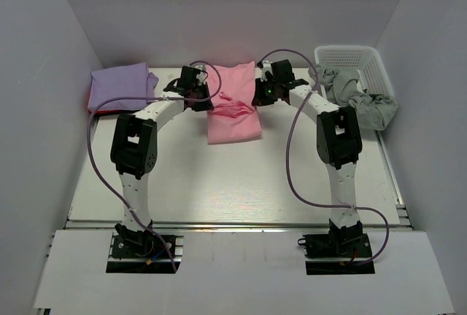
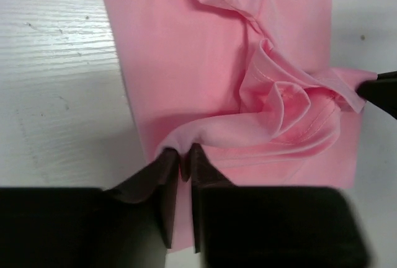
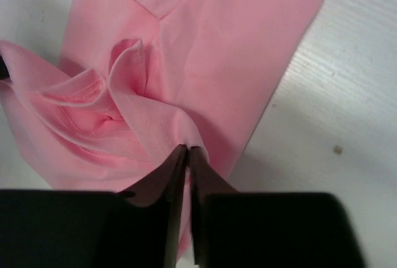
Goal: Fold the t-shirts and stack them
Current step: Fold the folded rectangular tshirt in 1/3 of the way, then grab one side of the 2/3 rectangular tshirt with both arms
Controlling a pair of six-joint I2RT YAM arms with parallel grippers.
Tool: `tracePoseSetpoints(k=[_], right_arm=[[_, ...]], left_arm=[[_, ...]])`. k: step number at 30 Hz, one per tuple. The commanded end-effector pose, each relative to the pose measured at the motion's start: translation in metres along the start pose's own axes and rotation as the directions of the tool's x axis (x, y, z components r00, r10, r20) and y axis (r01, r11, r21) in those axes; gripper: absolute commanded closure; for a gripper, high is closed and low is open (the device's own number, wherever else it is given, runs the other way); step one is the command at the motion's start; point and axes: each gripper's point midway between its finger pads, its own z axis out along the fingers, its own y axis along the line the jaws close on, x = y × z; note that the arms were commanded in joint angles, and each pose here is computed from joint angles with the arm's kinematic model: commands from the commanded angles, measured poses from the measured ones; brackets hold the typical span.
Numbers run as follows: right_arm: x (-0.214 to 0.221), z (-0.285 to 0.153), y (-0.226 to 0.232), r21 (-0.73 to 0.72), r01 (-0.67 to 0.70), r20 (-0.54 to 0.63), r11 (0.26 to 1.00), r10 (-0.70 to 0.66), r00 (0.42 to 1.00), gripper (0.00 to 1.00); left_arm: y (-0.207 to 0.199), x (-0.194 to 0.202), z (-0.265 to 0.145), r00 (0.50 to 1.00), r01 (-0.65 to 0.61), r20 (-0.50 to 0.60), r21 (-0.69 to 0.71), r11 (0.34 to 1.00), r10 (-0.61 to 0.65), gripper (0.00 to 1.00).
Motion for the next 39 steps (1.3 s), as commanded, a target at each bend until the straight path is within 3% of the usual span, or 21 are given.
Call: tracePoseSetpoints(k=[1,2,3,4,9,14,17,18,21,31,35,39], right_arm=[[-0.048,0.007,0.003,-0.058,0.089,0.146,0.994,-0.080,0.986,0.84],[-0.063,0.003,0.003,-0.059,0.096,0.178,0.994,-0.084,0.980,0.74],[-0.066,0.005,0.003,-0.070,0.101,0.182,0.992,-0.087,0.979,0.36],[-0.084,-0.001,0.004,-0.071,0.110,0.219,0.991,-0.092,0.971,0.10],[-0.082,-0.029,0.023,-0.118,0.132,0.220,0.984,-0.104,0.970,0.10],[-0.017,-0.050,0.048,-0.224,0.093,0.125,0.970,-0.066,0.990,0.10],[-0.010,-0.065,0.061,-0.253,0.083,0.143,0.964,-0.048,0.989,0.10],[0.015,-0.057,0.051,-0.217,0.022,0.094,0.976,-0.002,0.996,0.10],[0.038,-0.056,0.038,-0.167,-0.079,0.059,0.983,0.090,0.994,0.10],[0.084,-0.034,0.008,-0.021,-0.306,-0.048,0.952,0.305,0.951,0.10],[0.100,-0.027,0.006,-0.027,-0.354,-0.093,0.935,0.350,0.932,0.19],[0.113,-0.027,0.007,-0.041,-0.381,-0.117,0.924,0.375,0.920,0.44]], left_arm=[[0.001,-0.034,0.000,0.997,0.031,0.076,0.011,0.999,-0.032,0.73],[0.006,-0.042,0.001,0.995,0.037,0.095,0.010,0.999,-0.038,0.40],[0.009,-0.053,-0.002,0.992,0.043,0.117,0.010,0.999,-0.043,0.22],[0.008,-0.060,-0.002,0.990,0.052,0.130,0.003,0.999,-0.052,0.00],[0.004,-0.073,-0.032,0.985,0.030,0.171,0.038,0.999,-0.036,0.00],[-0.014,-0.024,-0.047,0.994,-0.043,0.101,0.122,0.992,0.030,0.00],[-0.012,0.008,-0.051,0.999,-0.041,0.029,0.159,0.986,0.036,0.00],[-0.010,0.024,-0.049,0.999,-0.039,0.002,0.157,0.987,0.039,0.00],[-0.003,0.044,-0.051,0.999,-0.037,-0.024,0.125,0.992,0.040,0.00],[0.008,0.094,-0.034,0.990,-0.024,-0.139,0.053,0.998,0.031,0.00],[0.014,0.109,-0.032,0.987,-0.020,-0.160,0.026,0.999,0.024,0.13],[0.014,0.116,-0.026,0.984,-0.025,-0.174,0.027,0.999,0.029,0.27]])
